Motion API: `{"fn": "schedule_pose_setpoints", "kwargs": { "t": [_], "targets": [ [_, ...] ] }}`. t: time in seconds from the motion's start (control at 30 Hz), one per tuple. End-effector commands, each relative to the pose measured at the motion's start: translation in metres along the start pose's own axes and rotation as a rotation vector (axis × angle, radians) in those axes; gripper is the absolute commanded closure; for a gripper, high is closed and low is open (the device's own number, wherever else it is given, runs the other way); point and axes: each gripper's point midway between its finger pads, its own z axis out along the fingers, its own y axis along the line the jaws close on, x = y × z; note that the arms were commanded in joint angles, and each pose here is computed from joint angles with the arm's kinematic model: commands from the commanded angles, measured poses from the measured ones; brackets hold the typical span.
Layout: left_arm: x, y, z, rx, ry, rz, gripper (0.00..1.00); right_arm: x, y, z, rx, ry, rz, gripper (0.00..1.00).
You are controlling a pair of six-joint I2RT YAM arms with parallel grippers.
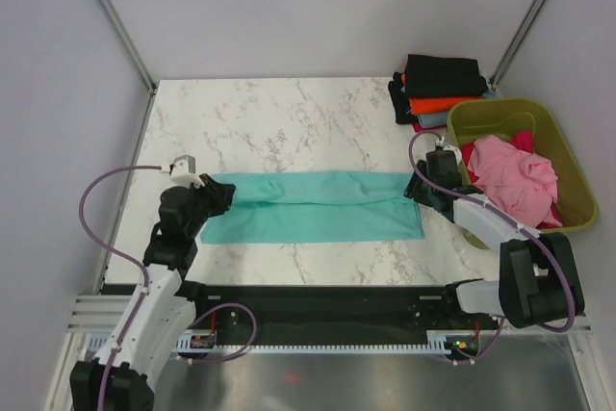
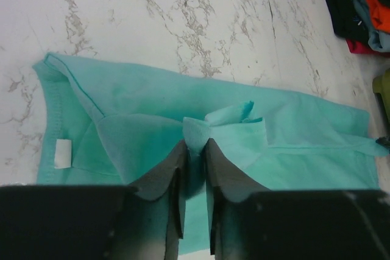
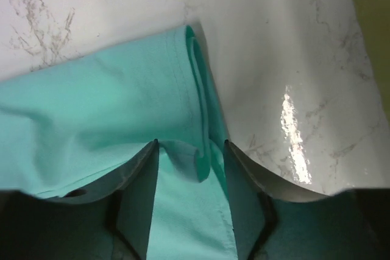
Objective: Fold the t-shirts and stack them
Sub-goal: Fold the tshirt
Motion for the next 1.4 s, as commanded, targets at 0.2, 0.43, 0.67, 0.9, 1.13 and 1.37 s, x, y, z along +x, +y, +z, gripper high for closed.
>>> {"fn": "schedule_pose_setpoints", "kwargs": {
  "t": [0.2,0.43,0.67,0.9,1.13,1.37],
  "targets": [
    [-0.011,0.014,-0.036,-0.08,-0.179,-0.074,0.46,-0.012,-0.009,-0.015,0.029,-0.105,0.028,0.19],
    [-0.014,0.008,-0.04,-0.039,-0.224,-0.079,0.46,-0.013,0.0,-0.018,-0.02,-0.11,0.019,0.19],
    [0.018,0.023,-0.01,-0.103,-0.056,-0.089,0.48,-0.017,0.041,-0.022,-0.113,-0.121,-0.083,0.21],
    [0.051,0.039,0.022,-0.225,0.163,-0.132,0.52,-0.02,0.066,0.004,-0.126,-0.048,-0.166,0.22],
    [0.058,0.046,0.031,-0.252,0.194,-0.125,0.54,-0.049,0.067,-0.001,-0.065,-0.123,-0.203,0.24],
    [0.062,0.06,0.032,-0.334,0.199,-0.144,0.58,-0.029,0.083,0.014,-0.092,-0.086,-0.267,0.24]
  ]
}}
